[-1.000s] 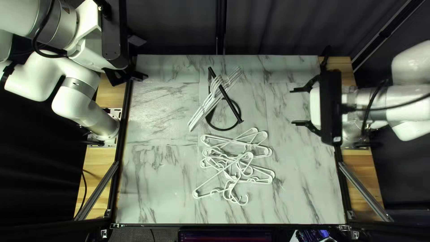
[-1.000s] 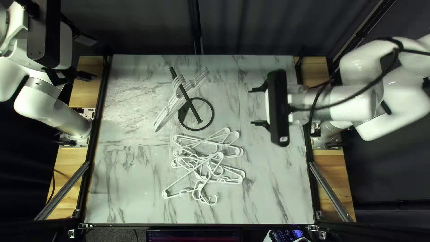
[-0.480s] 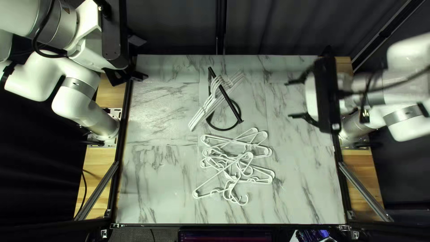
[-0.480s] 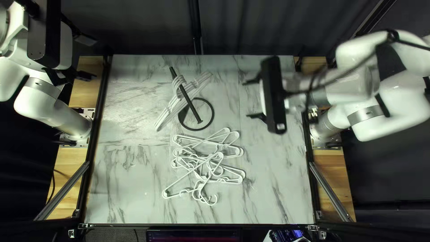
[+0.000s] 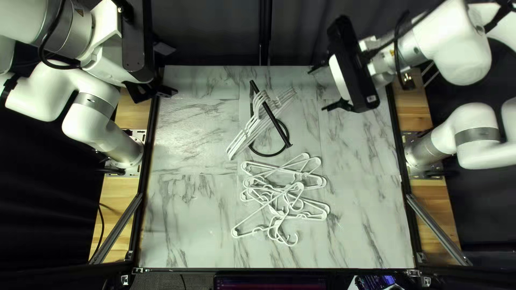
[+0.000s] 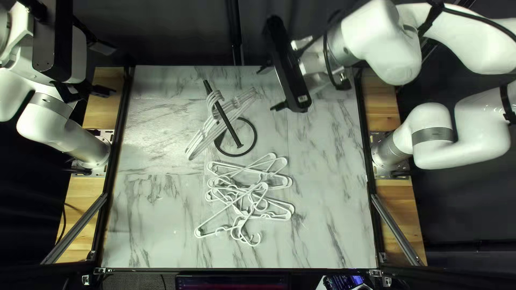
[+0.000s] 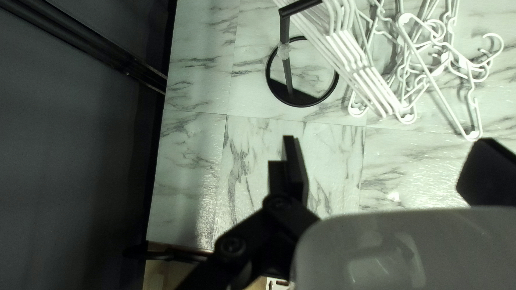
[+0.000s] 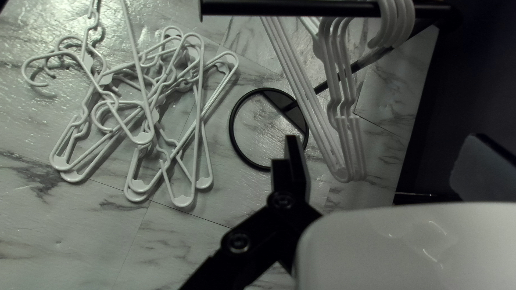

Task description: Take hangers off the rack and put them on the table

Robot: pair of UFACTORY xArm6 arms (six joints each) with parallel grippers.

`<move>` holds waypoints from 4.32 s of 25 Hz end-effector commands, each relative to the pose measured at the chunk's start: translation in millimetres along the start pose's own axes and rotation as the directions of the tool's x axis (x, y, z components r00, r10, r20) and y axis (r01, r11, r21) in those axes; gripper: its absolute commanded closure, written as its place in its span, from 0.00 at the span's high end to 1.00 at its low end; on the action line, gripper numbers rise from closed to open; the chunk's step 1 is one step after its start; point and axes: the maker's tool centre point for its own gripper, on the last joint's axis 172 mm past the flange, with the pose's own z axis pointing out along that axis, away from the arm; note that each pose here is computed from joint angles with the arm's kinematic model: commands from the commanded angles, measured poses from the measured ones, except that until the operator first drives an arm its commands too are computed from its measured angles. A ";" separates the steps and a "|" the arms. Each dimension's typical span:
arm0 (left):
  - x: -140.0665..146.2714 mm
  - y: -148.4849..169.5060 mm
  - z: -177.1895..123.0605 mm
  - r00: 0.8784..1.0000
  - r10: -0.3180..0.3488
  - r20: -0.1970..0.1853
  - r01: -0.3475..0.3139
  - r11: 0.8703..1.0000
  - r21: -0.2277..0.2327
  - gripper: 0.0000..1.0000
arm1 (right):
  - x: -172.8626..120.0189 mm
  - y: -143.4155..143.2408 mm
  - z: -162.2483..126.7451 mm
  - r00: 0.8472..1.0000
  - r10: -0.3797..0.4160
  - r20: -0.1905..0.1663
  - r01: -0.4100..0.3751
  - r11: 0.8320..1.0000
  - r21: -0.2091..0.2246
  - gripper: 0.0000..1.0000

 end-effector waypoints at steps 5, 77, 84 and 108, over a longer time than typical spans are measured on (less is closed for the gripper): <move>0.0 0.0 0.0 1.000 0.000 0.000 0.000 1.000 0.000 1.00 | 2.4 12.7 -30.4 0.998 0.058 0.027 -0.057 0.998 -0.005 1.00; -51.8 213.8 144.4 0.917 -0.352 0.188 0.300 0.919 0.255 1.00 | 30.6 21.0 -66.0 0.948 0.313 0.054 -0.311 0.950 -0.038 1.00; -55.7 205.4 160.6 0.883 -0.437 0.172 0.353 0.859 0.370 1.00 | 30.6 21.0 -66.0 0.948 0.313 0.054 -0.311 0.950 -0.038 1.00; -38.5 179.6 248.0 0.936 -0.303 0.179 0.265 0.941 0.210 1.00 | 30.6 21.0 -66.0 0.948 0.313 0.054 -0.311 0.950 -0.038 1.00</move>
